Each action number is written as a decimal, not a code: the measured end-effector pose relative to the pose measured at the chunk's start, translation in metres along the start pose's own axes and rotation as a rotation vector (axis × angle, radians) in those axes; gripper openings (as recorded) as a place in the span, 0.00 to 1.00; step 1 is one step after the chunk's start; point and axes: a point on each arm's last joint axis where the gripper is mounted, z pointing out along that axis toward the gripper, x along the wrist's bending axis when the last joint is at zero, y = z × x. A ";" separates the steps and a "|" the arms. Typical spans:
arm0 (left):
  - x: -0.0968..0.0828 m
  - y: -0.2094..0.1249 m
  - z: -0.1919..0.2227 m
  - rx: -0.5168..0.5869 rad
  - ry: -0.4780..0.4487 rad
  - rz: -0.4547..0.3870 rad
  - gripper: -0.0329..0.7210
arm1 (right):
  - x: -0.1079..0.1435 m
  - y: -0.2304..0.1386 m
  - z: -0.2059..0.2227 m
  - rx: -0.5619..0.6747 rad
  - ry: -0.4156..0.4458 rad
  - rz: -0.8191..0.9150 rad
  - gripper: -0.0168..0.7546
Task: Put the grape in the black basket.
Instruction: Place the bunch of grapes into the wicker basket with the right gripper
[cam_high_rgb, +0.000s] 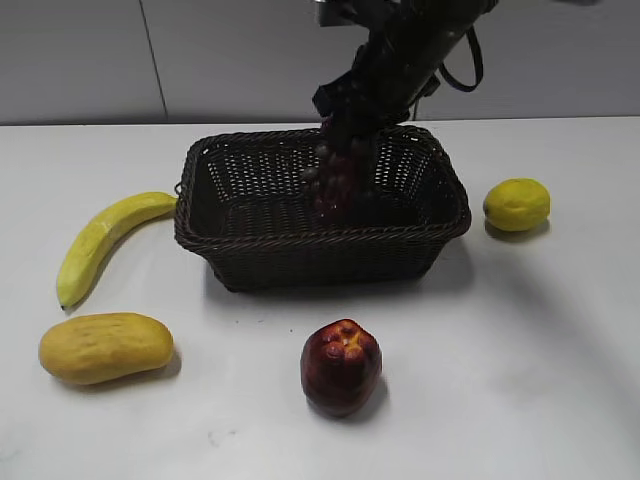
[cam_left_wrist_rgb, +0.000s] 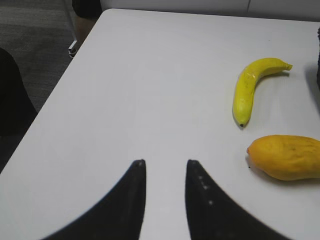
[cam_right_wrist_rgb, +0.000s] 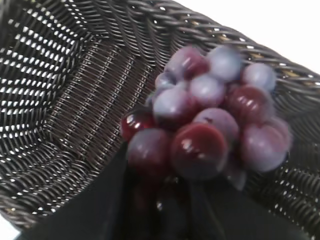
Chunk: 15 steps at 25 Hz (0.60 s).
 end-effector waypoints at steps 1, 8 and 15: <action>0.000 0.000 0.000 0.000 0.000 0.000 0.33 | -0.001 -0.001 0.004 0.008 0.001 0.002 0.28; 0.000 0.000 0.000 0.000 0.000 0.000 0.33 | -0.002 -0.006 0.012 0.052 0.010 0.006 0.61; 0.000 0.000 0.000 0.000 0.000 0.000 0.33 | 0.001 0.003 -0.007 0.103 -0.010 -0.010 0.81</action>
